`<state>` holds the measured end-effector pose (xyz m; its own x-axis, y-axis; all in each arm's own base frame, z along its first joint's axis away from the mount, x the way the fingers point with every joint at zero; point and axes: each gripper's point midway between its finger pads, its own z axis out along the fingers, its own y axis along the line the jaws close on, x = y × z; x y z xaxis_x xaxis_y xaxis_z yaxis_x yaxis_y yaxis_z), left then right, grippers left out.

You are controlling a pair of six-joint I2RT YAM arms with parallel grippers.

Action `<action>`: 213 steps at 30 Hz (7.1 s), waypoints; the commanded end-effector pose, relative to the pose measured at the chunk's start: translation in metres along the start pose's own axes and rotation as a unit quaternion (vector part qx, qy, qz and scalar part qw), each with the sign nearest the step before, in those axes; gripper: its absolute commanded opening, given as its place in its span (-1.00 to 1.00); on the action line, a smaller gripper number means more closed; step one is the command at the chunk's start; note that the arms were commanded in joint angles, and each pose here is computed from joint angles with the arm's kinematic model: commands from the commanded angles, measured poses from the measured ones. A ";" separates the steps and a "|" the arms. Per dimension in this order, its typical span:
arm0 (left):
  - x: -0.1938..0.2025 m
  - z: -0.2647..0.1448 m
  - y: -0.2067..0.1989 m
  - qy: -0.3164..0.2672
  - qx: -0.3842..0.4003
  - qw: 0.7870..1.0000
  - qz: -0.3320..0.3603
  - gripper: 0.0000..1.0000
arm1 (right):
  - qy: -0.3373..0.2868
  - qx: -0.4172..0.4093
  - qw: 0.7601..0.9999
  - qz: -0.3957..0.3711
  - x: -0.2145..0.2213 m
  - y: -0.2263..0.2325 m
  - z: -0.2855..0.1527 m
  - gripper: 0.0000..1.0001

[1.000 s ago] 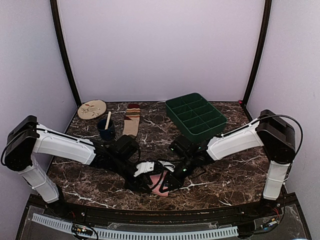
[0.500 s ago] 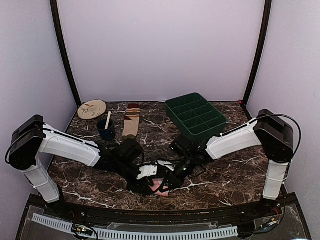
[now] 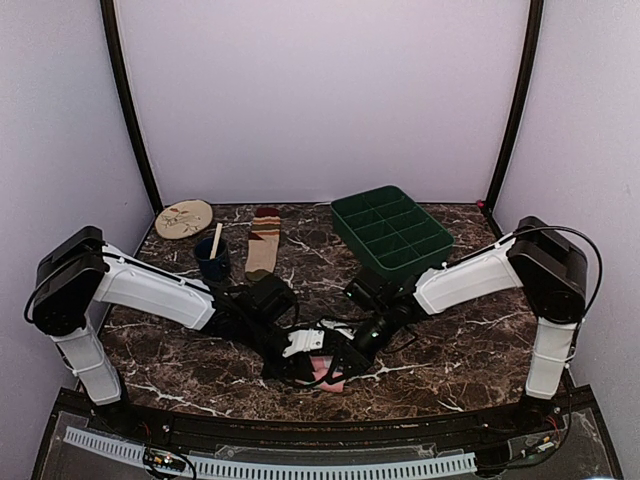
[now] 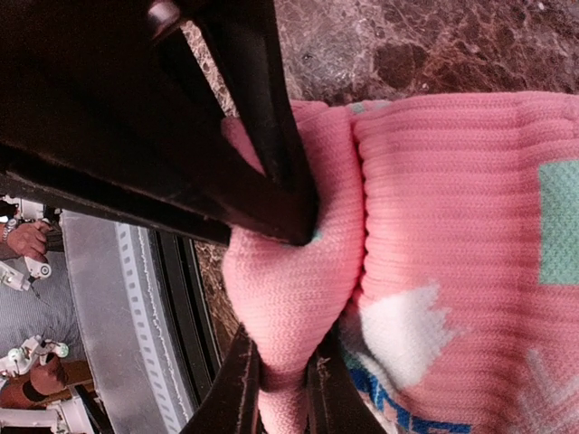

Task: Roll the socks
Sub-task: Roll the sock at the center of the board.

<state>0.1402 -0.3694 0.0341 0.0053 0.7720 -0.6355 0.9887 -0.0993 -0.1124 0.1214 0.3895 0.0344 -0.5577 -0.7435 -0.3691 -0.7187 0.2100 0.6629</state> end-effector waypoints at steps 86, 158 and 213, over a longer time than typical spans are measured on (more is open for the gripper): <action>0.000 0.019 0.004 0.006 0.204 0.963 -0.178 -1.00 | -0.033 0.424 0.872 -0.242 0.017 0.005 -0.010 -0.08; -0.002 -0.101 0.053 -0.164 -0.110 0.965 -0.172 -0.10 | 0.037 0.133 0.990 0.007 0.052 -0.021 0.017 -1.00; -0.001 -0.010 -0.028 -0.020 -0.078 0.991 0.108 -0.03 | 0.091 -0.048 0.986 0.130 0.033 -0.017 0.010 -1.00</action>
<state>0.1173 -0.3592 0.0519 0.2056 0.7075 -0.6762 0.9786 -0.1405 0.1506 0.1149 0.3872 0.0399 -0.6171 -0.7636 -0.1902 -0.5282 0.2228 0.8193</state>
